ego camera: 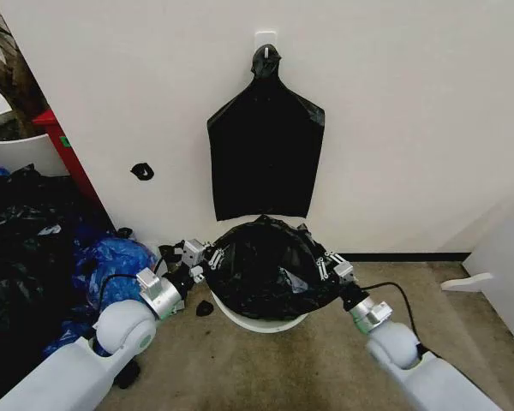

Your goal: Place the garbage bag over the trash bin.

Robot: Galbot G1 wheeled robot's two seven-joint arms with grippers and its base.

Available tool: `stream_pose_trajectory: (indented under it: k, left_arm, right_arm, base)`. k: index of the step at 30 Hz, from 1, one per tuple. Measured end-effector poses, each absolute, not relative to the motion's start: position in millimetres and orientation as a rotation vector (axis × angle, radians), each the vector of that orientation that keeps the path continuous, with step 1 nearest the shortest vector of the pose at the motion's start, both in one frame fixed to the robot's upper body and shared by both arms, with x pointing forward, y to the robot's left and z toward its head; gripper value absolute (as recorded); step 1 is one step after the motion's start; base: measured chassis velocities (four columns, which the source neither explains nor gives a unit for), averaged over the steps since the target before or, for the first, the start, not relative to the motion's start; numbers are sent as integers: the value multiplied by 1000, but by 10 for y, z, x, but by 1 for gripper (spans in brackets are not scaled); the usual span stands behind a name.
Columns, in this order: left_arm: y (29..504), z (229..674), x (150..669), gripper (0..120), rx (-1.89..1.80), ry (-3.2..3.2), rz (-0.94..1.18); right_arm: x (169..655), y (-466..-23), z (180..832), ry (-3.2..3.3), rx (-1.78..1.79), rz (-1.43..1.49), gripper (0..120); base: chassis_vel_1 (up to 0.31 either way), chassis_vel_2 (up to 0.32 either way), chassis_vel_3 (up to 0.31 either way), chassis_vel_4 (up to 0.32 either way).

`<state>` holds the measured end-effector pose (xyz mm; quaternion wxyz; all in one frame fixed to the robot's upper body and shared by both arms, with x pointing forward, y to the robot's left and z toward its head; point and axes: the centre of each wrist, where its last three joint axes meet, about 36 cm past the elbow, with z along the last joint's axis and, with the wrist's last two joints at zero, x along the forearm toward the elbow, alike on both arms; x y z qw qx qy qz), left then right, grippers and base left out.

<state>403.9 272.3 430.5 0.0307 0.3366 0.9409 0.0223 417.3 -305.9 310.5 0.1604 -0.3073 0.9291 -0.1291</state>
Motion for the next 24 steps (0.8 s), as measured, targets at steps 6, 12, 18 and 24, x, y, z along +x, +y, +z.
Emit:
stream_pose_trajectory:
  k: [6, 12, 18, 24]
  left_arm:
    - [2715, 4282, 4058, 1, 998, 2929, 61]
    - [2718, 4259, 4062, 1, 971, 2967, 54]
    - [2703, 4191, 4032, 1, 939, 3000, 66]
    - [2611, 4187, 4015, 1, 881, 3039, 51]
  right_arm:
    - [4231, -3357, 3060, 2553, -1070, -396, 41]
    - [4351, -3689, 3154, 2523, -1141, -374, 58]
    - [4276, -3461, 3532, 2741, -691, -252, 82]
    - [3679, -2485, 4322, 2923, -429, 215, 99]
  base:
    - [0, 0, 0, 0]
    - [0, 0, 0, 0]
    - [0, 0, 0, 0]
    - [0, 0, 0, 0]
